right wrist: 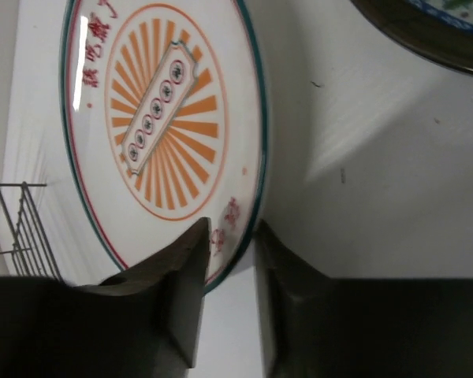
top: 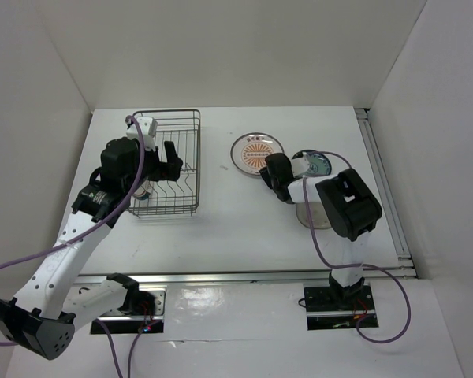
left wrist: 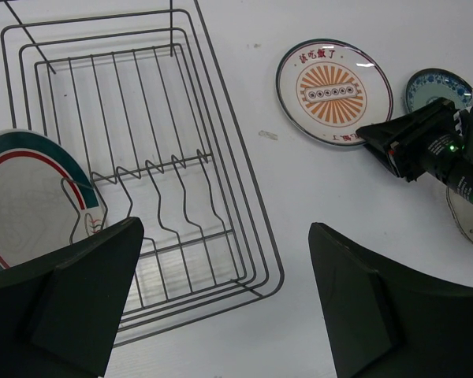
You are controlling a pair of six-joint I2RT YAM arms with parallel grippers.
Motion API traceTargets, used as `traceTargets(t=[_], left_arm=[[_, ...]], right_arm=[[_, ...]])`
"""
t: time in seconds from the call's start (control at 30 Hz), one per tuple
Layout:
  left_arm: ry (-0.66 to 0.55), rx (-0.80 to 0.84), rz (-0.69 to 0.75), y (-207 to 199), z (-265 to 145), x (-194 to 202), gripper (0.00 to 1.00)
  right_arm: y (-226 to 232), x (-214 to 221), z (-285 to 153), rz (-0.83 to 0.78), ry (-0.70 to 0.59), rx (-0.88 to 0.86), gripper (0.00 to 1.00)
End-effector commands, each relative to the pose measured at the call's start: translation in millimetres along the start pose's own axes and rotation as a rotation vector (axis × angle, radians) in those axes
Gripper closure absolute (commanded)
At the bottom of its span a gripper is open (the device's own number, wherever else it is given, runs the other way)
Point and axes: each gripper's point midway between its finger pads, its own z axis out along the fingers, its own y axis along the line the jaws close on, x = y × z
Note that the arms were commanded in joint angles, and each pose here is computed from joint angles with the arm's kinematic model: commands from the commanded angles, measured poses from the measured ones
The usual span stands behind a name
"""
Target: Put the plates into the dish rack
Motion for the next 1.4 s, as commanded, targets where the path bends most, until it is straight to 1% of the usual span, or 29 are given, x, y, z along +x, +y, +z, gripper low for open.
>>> traceTargets(t=[0.0,0.03,0.07,0.13,0.17,0.2,0.23,0.33,0.37,0.43,0.47,0.5,0.53,0.57,0.6,0.63,0.67,0.7,0.73,0.77,0.8,0.83,0.87,0.9,0.93,0.97,1.2,1.33,1.37], left_arm=[[-0.081,0.02,-0.015,-6.4,-7.4,-27.7,0.0],[-0.081,0.02,-0.015,-6.4,-7.4,-27.7,0.0],[-0.081,0.02,-0.015,-6.4,-7.4,-27.7,0.0],[-0.081,0.02,-0.015,-6.4,-7.4,-27.7,0.0],[-0.081,0.02,-0.015,-6.4,-7.4,-27.7,0.0],[-0.081,0.02,-0.015,-6.4,-7.4,-27.7,0.0],[-0.081,0.02,-0.015,-6.4,-7.4,-27.7,0.0],[-0.083,0.011,-0.016,-4.8,-7.3,-28.1,0.0],[-0.083,0.011,-0.016,-4.8,-7.3,-28.1,0.0],[-0.068,-0.012,-0.024,-1.2,-1.2,-24.2,0.0],[-0.068,-0.012,-0.024,-1.2,-1.1,-24.2,0.0],[-0.053,-0.015,-0.023,-0.8,3.4,-20.7,0.0],[-0.039,-0.009,-0.022,-2.0,7.0,-17.5,0.0],[-0.035,0.009,-0.022,-5.1,6.9,-16.8,0.0],[-0.026,0.008,-0.021,-4.9,9.6,-14.6,0.0],[-0.023,0.022,-0.021,-7.5,9.5,-14.1,0.0],[-0.011,0.029,-0.021,-8.7,12.4,-11.2,0.0],[0.003,0.027,-0.02,-8.3,16.4,-7.8,0.0],[0.017,0.05,-0.02,-12.4,18.6,-4.6,0.0],[0.021,0.062,-0.02,-14.7,21.8,-3.7,0.0],[0.045,0.071,-0.019,-16.3,27.5,2.2,0.0],[0.062,0.091,-0.019,-19.8,30.4,6.2,0.0],[0.074,0.105,-0.02,-22.3,32.5,9.2,0.0],[0.077,0.116,-0.02,-24.3,35.1,9.8,0.0],[0.092,0.145,-0.021,-29.4,36.5,13.2,0.0],[0.099,0.16,-0.022,-32.0,40.2,14.9,0.0],[0.106,0.207,-0.014,-39.6,46.0,18.8,0.0],[0.116,0.196,-0.014,-37.6,49.7,21.9,0.0],[0.113,0.182,-0.014,-35.3,50.3,21.5,0.0]], right_arm=[[-66.3,21.4,2.5,-0.06,0.069,0.198,0.68],[-67.6,17.7,3.9,-0.054,0.064,0.203,0.75],[-70.5,18.3,3.1,-0.059,0.067,0.213,0.79],[-70.5,18.3,3.1,-0.059,0.067,0.213,0.8],[-71.8,14.7,4.4,-0.053,0.061,0.218,0.94],[-74.0,15.1,3.8,-0.056,0.064,0.226,0.98],[-74.0,15.1,3.8,-0.056,0.064,0.226,1.0],[-66.2,10.8,0.4,-0.079,0.061,0.203,1.0],[-51.2,4.4,-3.3,-0.07,0.045,0.153,1.0],[-48.4,-0.8,-12.8,-0.077,0.032,0.107,1.0],[-31.5,-7.8,-16.4,-0.06,0.008,0.036,1.0],[-15.4,-17.7,-26.9,-0.068,-0.012,-0.021,1.0],[-13.1,-20.1,-34.4,-0.083,-0.031,-0.044,1.0],[10.9,-32.9,-49.9,-0.073,-0.073,-0.12,1.0],[18.5,-44.1,-58.6,-0.095,-0.113,-0.149,1.0],[17.9,-44.9,-69.7,-0.117,-0.133,-0.169,1.0],[29.5,-54.4,-81.2,-0.113,-0.178,-0.214,1.0],[48.4,-65.9,-103.7,-0.133,-0.209,-0.289,1.0],[47.1,-70.0,-112.0,-0.153,-0.224,-0.308,1.0],[64.7,-76.6,-133.2,-0.159,-0.233,-0.383,1.0],[74.5,-80.9,-143.2,-0.221,-0.249,-0.429,1.0],[78.0,-78.1,-149.8,-0.262,-0.236,-0.466,1.0],[90.6,-67.8,-161.6,-0.309,-0.183,-0.552,1.0],[102.5,-67.7,-175.3,-0.338,-0.177,-0.622,1.0],[104.7,-59.6,-181.7,-0.403,-0.154,-0.675,1.0],[110.3,-43.6,-190.8,-0.448,-0.082,-0.753,1.0],[123.8,-4.9,-240.1,-0.535,0.106,-1.044,1.0],[132.6,7.0,-258.5,-0.557,0.149,-1.141,1.0],[134.5,8.0,-263.2,-0.541,0.165,-1.16,1.0]])
